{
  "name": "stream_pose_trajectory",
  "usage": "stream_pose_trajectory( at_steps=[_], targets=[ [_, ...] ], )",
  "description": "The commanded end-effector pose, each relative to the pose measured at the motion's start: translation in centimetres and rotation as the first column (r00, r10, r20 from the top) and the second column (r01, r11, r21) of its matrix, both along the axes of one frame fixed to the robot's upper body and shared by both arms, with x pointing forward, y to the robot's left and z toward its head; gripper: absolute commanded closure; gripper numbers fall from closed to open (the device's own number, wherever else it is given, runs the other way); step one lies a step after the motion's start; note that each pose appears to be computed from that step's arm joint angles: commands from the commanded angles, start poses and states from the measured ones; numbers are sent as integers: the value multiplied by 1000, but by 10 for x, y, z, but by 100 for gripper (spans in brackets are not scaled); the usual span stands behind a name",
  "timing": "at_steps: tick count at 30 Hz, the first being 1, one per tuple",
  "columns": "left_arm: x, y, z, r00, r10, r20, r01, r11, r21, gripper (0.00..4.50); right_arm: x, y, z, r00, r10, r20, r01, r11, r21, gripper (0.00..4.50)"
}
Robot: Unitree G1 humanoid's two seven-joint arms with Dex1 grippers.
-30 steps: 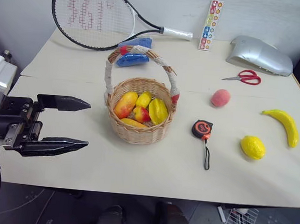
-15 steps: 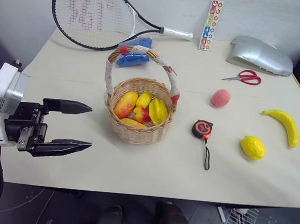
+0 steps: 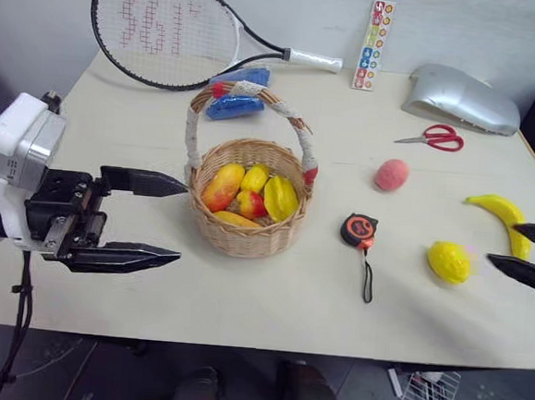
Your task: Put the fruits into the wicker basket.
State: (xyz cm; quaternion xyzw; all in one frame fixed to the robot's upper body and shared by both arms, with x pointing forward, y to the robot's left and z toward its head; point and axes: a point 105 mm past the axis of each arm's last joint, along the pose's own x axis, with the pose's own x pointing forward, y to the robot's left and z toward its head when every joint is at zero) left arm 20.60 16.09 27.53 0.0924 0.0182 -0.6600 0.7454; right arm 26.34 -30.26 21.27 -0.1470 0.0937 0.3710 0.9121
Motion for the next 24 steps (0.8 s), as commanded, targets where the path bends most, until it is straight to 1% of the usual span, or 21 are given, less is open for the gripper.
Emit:
stream_pose_trajectory(
  at_steps=[1,6,8,11,15,20,24],
  targets=[
    [-2,-16,-2,996,-80,36,78,996,33,0,23,38,-10,991,127,35,-122,986,-116,6],
    [5,-30,-3,989,-138,53,135,989,58,0,60,80,-28,958,287,18,-275,931,-240,6],
    [7,-32,-1,987,-147,62,144,988,60,0,75,88,-32,952,305,10,-292,920,-263,6],
    [11,-37,2,986,-152,72,148,987,55,0,98,99,-37,956,293,-3,-283,921,-267,6],
    [12,-41,4,984,-158,84,153,987,57,0,105,113,-52,936,344,-76,-351,891,-289,6],
    [18,-41,9,986,-128,110,123,991,53,0,116,114,-60,943,313,-116,-334,897,-288,6],
    [20,-39,10,987,-116,115,111,992,53,0,117,107,-68,948,281,-149,-315,899,-304,6]
  ],
)
